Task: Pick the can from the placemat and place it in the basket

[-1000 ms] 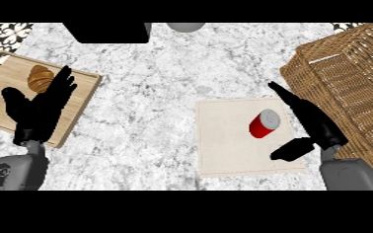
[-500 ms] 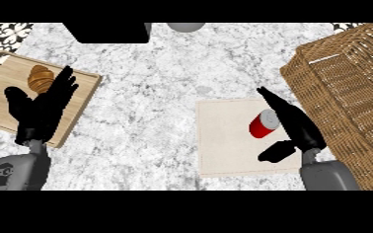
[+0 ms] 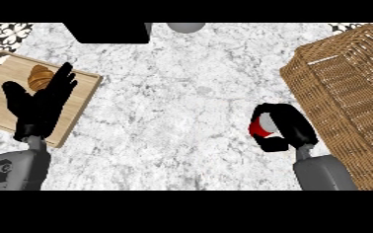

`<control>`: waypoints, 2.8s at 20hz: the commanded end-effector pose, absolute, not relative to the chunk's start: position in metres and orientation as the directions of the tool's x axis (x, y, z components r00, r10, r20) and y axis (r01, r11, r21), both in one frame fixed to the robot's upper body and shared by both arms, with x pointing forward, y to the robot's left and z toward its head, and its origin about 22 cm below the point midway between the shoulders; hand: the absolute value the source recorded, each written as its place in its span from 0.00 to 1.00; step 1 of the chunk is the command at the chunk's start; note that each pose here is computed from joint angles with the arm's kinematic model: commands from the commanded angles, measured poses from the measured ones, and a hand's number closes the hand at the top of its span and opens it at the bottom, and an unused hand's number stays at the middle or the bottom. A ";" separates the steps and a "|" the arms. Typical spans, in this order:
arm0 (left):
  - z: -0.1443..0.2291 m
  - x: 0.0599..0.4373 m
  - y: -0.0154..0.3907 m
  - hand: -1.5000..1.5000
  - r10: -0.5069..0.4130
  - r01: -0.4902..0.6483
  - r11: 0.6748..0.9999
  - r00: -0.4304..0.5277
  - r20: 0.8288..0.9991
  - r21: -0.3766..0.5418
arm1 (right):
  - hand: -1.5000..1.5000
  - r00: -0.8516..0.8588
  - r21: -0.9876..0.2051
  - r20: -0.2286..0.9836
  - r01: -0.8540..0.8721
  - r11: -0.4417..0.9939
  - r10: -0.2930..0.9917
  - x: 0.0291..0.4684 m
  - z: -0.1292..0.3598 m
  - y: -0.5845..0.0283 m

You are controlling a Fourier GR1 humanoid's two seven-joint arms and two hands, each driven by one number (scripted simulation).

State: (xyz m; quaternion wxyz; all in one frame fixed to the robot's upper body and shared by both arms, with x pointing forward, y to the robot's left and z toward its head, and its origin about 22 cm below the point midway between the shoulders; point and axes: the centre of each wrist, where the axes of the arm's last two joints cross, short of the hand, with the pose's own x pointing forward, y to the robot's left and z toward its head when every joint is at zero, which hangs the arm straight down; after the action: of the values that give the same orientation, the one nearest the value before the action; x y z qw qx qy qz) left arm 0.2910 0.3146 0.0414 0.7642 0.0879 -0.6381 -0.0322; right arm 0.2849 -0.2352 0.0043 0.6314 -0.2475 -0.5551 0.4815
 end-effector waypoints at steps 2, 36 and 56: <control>0.029 0.285 0.310 0.50 -0.165 -0.069 0.981 0.184 0.969 0.180 | 1.00 -0.099 -0.848 0.440 -0.373 0.376 0.893 0.291 -0.005 -0.216; 0.040 0.308 0.307 0.50 -0.160 -0.045 0.984 0.172 0.972 0.170 | 1.00 0.408 -0.621 0.744 0.716 0.319 0.529 0.429 0.203 -0.031; 0.035 0.289 0.318 0.50 -0.171 -0.085 0.978 0.187 0.967 0.189 | 1.00 0.631 -0.671 0.640 0.737 -0.081 0.438 0.472 0.246 -0.168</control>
State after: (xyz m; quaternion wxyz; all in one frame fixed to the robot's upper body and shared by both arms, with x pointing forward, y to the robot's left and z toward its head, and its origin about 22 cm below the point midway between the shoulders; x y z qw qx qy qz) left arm 0.2974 0.3124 0.0389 0.7634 0.0904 -0.6387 -0.0329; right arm 0.4697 -0.1467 0.2510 0.5147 -0.7032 -0.4835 -0.0826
